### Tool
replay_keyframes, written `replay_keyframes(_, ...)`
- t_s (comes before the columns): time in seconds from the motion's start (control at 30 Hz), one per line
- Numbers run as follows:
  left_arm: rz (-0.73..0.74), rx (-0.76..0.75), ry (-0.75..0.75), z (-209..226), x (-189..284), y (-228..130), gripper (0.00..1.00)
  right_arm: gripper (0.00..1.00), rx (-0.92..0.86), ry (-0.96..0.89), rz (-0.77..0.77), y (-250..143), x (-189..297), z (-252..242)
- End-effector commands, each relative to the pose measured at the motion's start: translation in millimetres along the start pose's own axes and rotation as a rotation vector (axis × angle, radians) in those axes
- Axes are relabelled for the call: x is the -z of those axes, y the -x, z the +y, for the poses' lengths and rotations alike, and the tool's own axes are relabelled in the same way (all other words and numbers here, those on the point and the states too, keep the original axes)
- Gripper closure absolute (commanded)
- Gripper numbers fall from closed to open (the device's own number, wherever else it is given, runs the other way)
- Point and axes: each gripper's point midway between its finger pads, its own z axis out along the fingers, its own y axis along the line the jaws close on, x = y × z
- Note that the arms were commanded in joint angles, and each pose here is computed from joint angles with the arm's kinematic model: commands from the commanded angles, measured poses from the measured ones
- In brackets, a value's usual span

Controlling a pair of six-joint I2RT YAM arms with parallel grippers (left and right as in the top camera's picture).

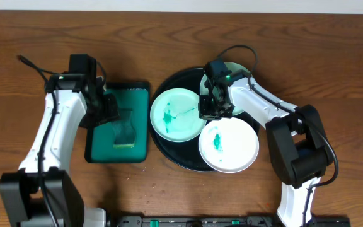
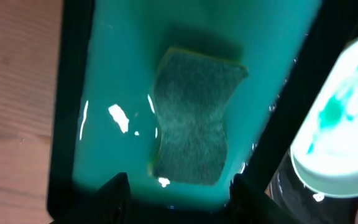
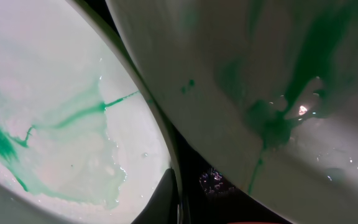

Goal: Clean dirty plates on tray and stack at the side
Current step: 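Lower the left gripper into the tray and grasp the sponge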

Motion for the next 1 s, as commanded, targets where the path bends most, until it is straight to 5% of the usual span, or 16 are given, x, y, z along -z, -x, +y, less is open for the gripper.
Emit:
replay_keyframes(0.0,0.004,0.008,0.026,5.0,-10.7,4.7,0.44,0.99,-0.012,-0.048,0.080,-22.8,-15.9,-13.0)
replay_keyframes(0.97,0.074,-0.019,0.041,7.8,-57.1,4.1,0.34,0.99,-0.014,-0.047,0.087,-24.3,-15.8,-13.0)
